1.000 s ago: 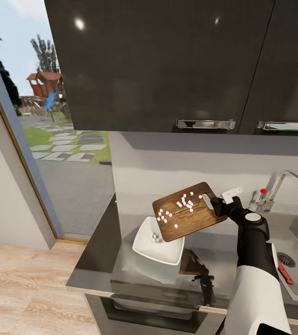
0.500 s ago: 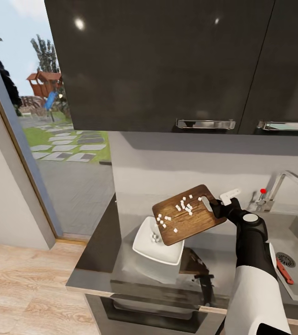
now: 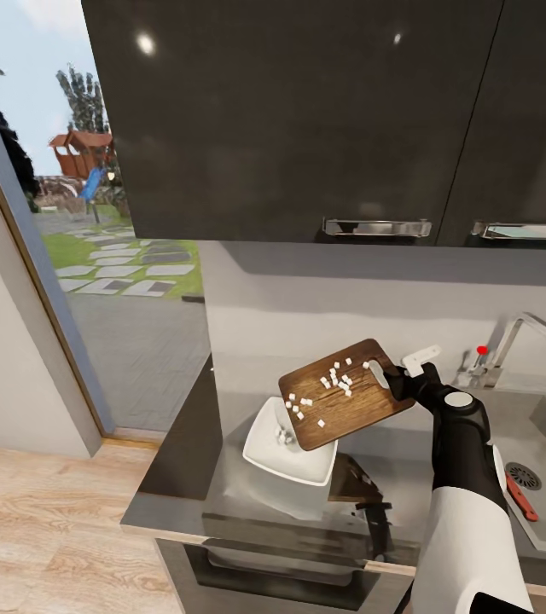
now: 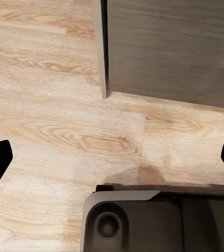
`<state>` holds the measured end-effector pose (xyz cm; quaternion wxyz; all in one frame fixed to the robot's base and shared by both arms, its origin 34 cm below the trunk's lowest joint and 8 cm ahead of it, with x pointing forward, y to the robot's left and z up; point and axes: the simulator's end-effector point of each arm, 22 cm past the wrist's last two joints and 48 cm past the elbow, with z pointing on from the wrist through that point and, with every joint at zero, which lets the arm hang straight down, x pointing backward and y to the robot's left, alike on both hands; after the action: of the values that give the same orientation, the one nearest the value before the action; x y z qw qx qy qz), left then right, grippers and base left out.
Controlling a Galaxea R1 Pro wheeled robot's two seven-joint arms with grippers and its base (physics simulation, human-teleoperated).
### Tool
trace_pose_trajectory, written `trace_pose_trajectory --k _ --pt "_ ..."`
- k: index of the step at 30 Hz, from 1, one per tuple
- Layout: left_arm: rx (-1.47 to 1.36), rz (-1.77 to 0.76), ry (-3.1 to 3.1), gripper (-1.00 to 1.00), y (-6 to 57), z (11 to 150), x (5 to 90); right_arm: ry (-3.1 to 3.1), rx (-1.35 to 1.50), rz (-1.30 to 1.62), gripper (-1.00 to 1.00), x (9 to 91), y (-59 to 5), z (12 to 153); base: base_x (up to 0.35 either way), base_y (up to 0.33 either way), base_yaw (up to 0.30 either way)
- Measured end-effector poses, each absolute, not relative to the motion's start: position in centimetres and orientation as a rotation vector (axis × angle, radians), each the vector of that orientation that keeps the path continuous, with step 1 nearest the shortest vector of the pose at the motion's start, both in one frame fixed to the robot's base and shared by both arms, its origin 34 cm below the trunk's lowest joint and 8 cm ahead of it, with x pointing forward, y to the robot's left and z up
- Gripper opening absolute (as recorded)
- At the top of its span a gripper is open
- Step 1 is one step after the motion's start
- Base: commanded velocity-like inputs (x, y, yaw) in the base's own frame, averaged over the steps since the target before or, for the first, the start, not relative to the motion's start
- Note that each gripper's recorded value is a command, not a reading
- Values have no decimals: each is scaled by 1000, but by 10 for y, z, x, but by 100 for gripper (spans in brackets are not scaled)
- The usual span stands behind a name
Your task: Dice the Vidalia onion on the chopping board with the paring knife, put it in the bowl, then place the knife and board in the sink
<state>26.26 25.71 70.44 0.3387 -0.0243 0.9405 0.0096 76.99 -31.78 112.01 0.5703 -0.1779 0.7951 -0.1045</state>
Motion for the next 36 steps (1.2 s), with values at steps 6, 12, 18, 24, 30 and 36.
trace_pose_trajectory --k 6,12,18,24,30,36 --pt "-63 25 2449 100 257 704 263 1867 -418 -244 -100 770 -317 1120 0 0 0" --pt "-64 25 2448 100 257 705 263 1865 -419 -244 -100 770 -317 1121 0 0 0" --pt "-63 24 2440 100 257 706 265 1857 -417 -246 -100 769 -317 1127 0 0 0" --pt "-63 24 2430 100 257 707 268 1847 -415 -248 -100 768 -317 1133 0 0 0" --pt "-63 24 2420 100 257 709 271 1837 -412 -251 -100 766 -318 1139 0 0 0" --pt "-63 24 2412 100 257 710 274 1831 -411 -250 -100 765 -317 1144 0 0 0"
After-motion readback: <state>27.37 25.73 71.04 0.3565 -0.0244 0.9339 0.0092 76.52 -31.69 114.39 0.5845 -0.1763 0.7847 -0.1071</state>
